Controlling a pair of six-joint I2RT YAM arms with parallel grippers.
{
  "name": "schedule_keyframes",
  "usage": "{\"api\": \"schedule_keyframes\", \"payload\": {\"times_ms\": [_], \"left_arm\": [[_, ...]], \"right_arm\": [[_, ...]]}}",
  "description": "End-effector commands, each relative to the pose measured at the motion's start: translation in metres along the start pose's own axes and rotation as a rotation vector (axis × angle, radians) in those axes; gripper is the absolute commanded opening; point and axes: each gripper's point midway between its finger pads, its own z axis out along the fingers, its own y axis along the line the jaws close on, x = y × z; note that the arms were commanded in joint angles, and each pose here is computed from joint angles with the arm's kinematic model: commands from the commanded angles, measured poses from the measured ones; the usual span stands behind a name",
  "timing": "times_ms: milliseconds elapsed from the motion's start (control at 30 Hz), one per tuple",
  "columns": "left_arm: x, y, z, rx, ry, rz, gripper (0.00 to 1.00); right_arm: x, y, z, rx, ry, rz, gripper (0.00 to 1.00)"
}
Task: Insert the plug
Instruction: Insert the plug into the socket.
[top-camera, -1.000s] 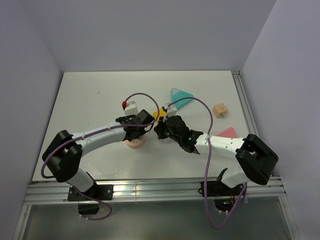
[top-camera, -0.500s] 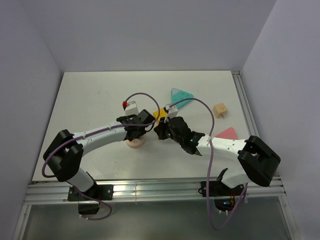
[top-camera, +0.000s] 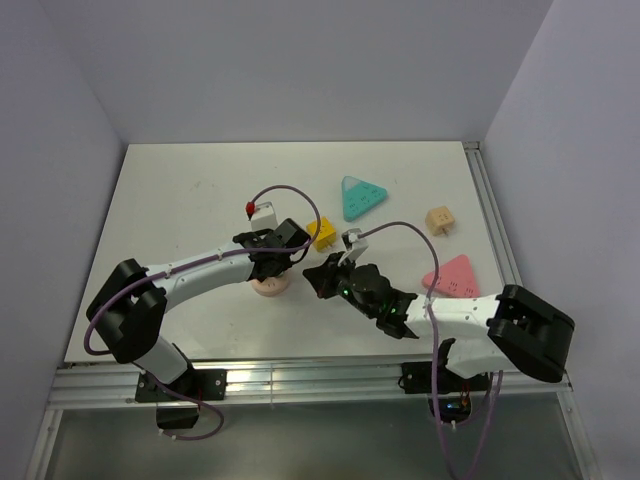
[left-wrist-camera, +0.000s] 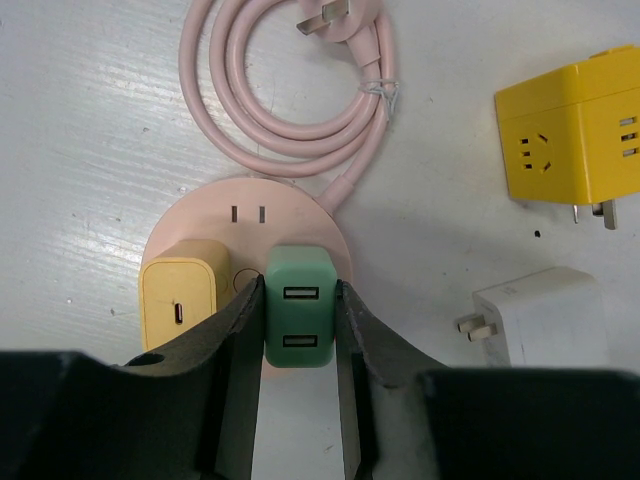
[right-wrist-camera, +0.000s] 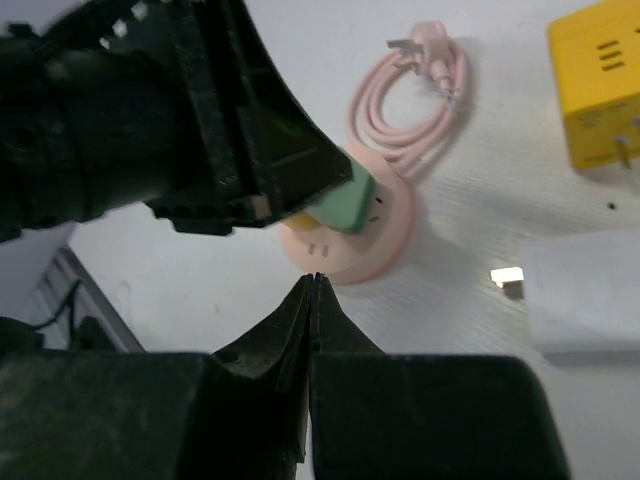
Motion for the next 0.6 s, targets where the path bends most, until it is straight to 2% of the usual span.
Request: {"api": "schedule_keyframes", "payload": {"times_ms": [0, 300, 567], "left_arm": [[0.052, 0.017, 0.004, -0.032, 0.189, 0.081, 0.00], [0.074, 0.022, 0.014, -0.017, 0.229, 0.061, 0.00], [0.079, 0.028, 0.013, -0.056, 0.198, 0.064, 0.00]], "right_arm": [[-0.026, 0.019, 0.007, -0.038, -0.133, 0.136, 0.00], [0.002, 0.021, 0.025, -0.061, -0.097, 0.237, 0.00], [0.013, 0.018, 0.028, -0.060, -0.070, 0.233, 0.00]]}}
